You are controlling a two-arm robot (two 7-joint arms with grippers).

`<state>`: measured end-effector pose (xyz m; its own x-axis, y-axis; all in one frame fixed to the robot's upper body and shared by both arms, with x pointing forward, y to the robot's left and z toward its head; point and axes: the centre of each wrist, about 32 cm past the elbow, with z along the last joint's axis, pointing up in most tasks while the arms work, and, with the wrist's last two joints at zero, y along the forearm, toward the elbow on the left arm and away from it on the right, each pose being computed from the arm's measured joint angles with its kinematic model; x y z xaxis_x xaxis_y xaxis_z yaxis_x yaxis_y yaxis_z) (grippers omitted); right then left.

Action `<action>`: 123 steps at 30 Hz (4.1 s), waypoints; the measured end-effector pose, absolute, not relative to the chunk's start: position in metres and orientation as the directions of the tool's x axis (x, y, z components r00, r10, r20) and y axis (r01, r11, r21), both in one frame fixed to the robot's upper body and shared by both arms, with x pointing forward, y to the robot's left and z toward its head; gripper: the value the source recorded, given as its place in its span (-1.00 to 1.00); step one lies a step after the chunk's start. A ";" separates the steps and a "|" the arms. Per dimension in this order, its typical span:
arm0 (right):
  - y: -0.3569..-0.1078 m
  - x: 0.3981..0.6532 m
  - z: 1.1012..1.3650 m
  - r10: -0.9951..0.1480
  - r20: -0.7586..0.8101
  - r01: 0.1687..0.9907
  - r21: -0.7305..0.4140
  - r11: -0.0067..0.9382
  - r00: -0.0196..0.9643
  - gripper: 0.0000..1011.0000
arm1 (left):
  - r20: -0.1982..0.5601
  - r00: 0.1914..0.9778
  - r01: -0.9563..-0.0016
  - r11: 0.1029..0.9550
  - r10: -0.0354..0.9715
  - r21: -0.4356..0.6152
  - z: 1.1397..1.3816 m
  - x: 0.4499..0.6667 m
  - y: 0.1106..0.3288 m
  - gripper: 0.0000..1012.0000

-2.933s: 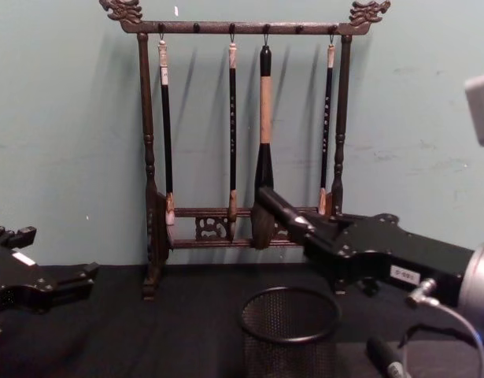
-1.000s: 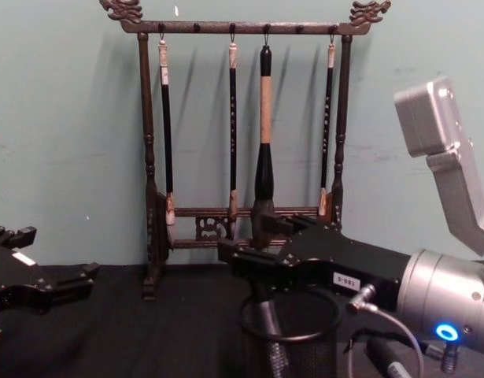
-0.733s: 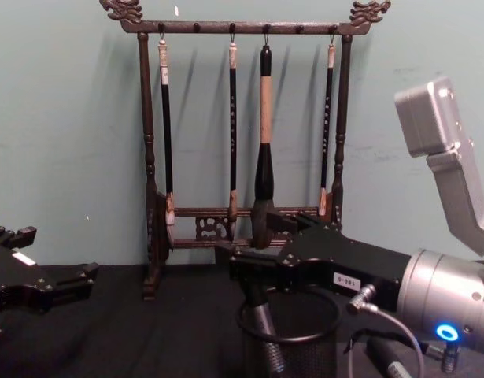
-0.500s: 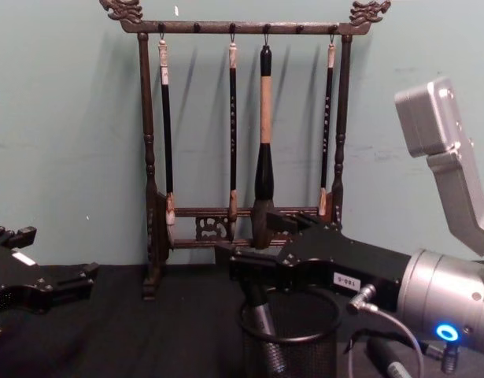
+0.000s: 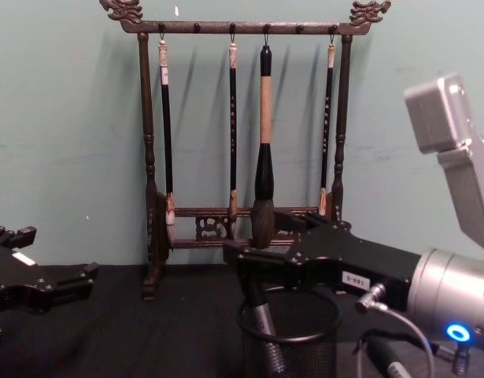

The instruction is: Pick up the water-based marker from the table and place it into the pen holder.

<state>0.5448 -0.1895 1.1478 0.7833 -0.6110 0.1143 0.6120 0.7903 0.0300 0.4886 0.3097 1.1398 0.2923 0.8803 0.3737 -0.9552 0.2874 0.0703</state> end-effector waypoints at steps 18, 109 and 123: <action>-0.214 0.516 1.158 -0.724 0.098 0.726 0.018 0.688 0.683 0.98 | 0.374 0.292 -0.955 0.287 0.880 0.070 1.140 0.489 0.310 0.99; -0.233 0.509 1.105 -0.879 -0.004 0.832 -0.323 0.452 0.476 0.98 | 0.374 0.292 -0.955 0.287 0.880 0.070 1.140 0.489 0.310 0.99; -0.232 0.512 1.107 -0.877 -0.012 0.823 -0.339 0.456 0.481 0.98 | 0.374 0.292 -0.955 0.287 0.880 0.070 1.140 0.489 0.310 0.99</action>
<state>0.5118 -0.2321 1.1069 0.4812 -0.8765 -0.0119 0.8229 0.4564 -0.3385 0.4886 0.3097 1.1398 0.2922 0.8803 0.3737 -0.9553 0.2873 0.0703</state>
